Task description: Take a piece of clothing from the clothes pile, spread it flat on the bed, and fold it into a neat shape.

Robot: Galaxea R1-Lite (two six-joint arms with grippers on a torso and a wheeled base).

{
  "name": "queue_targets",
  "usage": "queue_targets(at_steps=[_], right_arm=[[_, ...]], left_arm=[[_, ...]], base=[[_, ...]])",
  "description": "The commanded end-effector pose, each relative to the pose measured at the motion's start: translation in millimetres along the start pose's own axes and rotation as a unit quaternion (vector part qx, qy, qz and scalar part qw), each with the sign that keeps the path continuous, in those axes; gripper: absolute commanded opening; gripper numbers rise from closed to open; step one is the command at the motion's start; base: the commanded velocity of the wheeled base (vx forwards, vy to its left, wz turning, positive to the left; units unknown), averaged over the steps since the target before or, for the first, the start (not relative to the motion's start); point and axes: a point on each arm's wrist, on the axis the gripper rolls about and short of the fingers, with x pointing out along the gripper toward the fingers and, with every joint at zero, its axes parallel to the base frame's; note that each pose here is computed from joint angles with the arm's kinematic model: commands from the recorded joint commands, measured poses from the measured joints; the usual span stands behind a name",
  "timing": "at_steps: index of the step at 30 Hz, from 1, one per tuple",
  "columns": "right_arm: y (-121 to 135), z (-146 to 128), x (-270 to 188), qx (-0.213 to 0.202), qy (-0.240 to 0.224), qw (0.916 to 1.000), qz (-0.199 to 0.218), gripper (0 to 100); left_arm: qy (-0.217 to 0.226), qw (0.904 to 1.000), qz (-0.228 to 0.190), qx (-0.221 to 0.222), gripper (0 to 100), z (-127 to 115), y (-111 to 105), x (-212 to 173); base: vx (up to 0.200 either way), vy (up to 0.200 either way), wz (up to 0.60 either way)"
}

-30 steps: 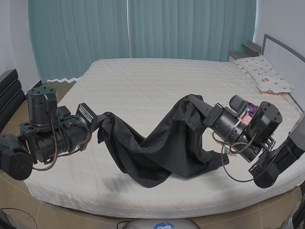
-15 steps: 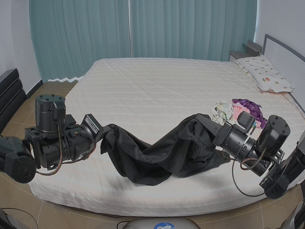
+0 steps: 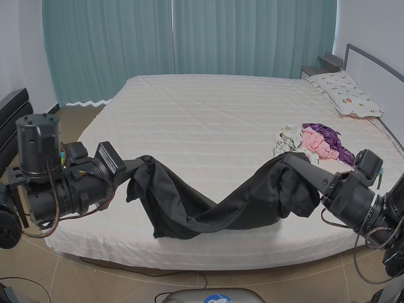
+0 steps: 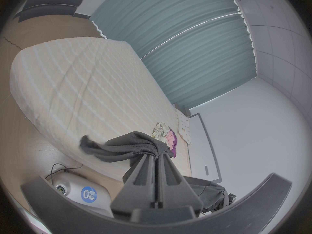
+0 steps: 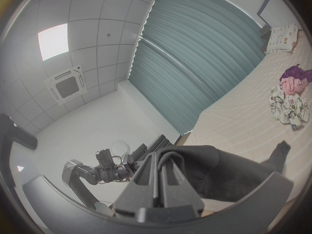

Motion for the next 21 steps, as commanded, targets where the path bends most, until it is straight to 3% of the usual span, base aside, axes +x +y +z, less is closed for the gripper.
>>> queue_targets(at_steps=[1, 2, 4, 7, 9, 11, 15, 18, 21], right_arm=[[48, 85, -3, -0.025, -0.119, 0.9914, 0.047, 0], [48, 87, -3, -0.026, -0.121, 0.9912, 0.046, 0], [49, 122, 13, -0.037, -0.155, 0.9868, 0.029, 0], [34, 142, 36, -0.036, -0.147, 0.9885, 0.000, 0], [24, 141, 43, -0.035, -0.136, 0.9900, -0.014, 0], [-24, 131, 74, -0.043, -0.106, 0.9913, -0.065, 0], [-67, 130, 99, -0.043, -0.112, 0.9881, -0.096, 0], [-82, 125, 111, -0.040, -0.105, 0.9881, -0.105, 0], [-94, 116, 120, -0.036, -0.090, 0.9891, -0.111, 0]], left_arm=[[-0.049, 0.9963, -0.070, -0.002, 0, 18, -27, -41], [-0.049, 0.9963, -0.070, -0.002, 0, 18, -27, -40], [-0.072, 0.9954, -0.064, -0.006, 0, 31, -30, -34], [-0.077, 0.9959, -0.048, -0.008, 0, 38, -31, -14], [-0.076, 0.9961, -0.044, -0.009, 0, 39, -30, -10], [-0.063, 0.9978, -0.016, -0.011, 0, 38, -22, 16], [-0.051, 0.9983, 0.024, -0.016, 0, 38, -7, 53], [-0.043, 0.9979, 0.045, -0.019, 0, 37, 3, 71], [-0.041, 0.9972, 0.058, -0.020, 0, 39, 10, 86]], base=[[0.000, 0.000, 0.00], [0.000, 0.000, 0.00], [0.000, 0.000, 0.00], [0.000, 0.000, 0.00], [0.000, 0.000, 0.00], [0.000, 0.000, 0.00], [0.000, 0.000, 0.00], [0.000, 0.000, 0.00], [0.200, 0.000, 0.00]])
